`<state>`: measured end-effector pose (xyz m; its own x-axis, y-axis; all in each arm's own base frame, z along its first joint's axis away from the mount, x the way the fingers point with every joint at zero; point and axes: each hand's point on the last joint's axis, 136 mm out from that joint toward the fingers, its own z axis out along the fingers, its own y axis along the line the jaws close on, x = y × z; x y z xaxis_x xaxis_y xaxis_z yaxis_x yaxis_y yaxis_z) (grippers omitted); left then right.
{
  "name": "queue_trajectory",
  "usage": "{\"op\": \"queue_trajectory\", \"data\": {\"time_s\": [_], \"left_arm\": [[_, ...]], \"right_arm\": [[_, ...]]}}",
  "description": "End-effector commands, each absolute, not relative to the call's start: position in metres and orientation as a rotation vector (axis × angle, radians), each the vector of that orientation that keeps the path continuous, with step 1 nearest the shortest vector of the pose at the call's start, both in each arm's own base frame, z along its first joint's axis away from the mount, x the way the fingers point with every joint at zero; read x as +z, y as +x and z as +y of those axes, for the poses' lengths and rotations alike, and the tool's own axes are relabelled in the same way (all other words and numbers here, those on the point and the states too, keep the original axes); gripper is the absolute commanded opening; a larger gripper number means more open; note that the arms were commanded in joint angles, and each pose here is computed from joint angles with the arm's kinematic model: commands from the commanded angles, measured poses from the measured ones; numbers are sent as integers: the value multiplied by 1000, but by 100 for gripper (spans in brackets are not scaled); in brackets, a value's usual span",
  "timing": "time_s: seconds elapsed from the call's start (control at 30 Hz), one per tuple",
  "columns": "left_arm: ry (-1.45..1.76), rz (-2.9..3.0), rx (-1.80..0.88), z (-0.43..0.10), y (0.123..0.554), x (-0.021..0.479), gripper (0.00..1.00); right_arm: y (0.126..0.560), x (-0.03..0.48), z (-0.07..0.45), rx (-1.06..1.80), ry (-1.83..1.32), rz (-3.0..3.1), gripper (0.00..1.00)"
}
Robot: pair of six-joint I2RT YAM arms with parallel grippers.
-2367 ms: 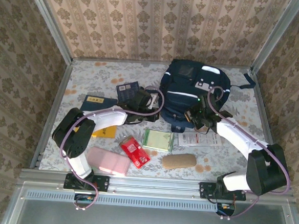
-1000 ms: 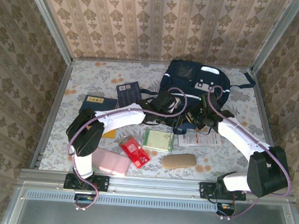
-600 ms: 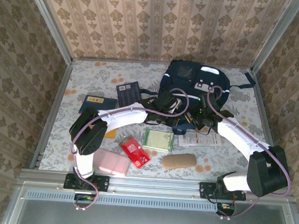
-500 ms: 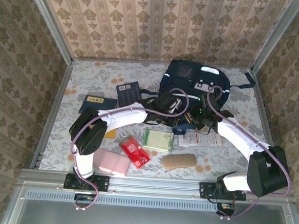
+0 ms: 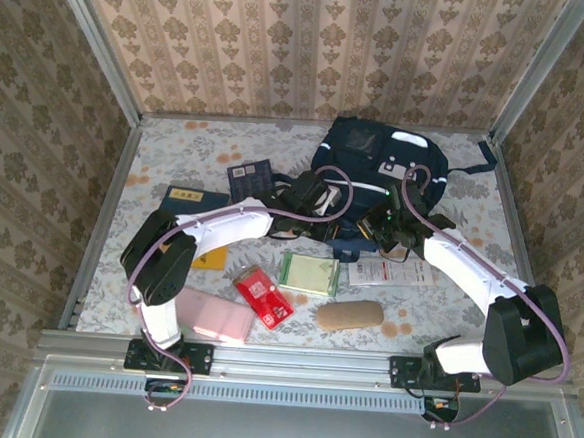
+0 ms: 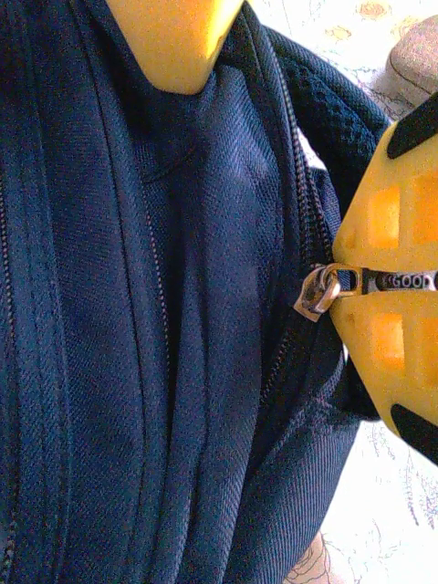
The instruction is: Pack books, pencil case, and school supplies into a backpack
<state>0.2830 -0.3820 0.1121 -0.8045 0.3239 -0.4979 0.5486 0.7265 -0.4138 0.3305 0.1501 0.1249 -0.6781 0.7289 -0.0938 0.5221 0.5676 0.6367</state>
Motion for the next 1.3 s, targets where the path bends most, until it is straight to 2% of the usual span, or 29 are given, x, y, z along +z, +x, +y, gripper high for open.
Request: {"op": "queue_trajectory", "data": {"time_s": [0.0,0.77,0.97,1.07,1.27], "left_arm": [[599,2571,-718,-353,294,106,0],[485,2572,-746,-323,310,106,0],[581,2540,-923,-350,291,112,1],[637,2521,-988,-364,280,116,10],[674,2565,-864,-362,276,106,30]], "right_arm": [[339,157,152,882,910,2403,0],[309,148,136,805,788,2450,0],[314,156,154,917,709,2445,0],[313,159,154,930,721,2438,0],[312,165,157,969,730,2424,0]]}}
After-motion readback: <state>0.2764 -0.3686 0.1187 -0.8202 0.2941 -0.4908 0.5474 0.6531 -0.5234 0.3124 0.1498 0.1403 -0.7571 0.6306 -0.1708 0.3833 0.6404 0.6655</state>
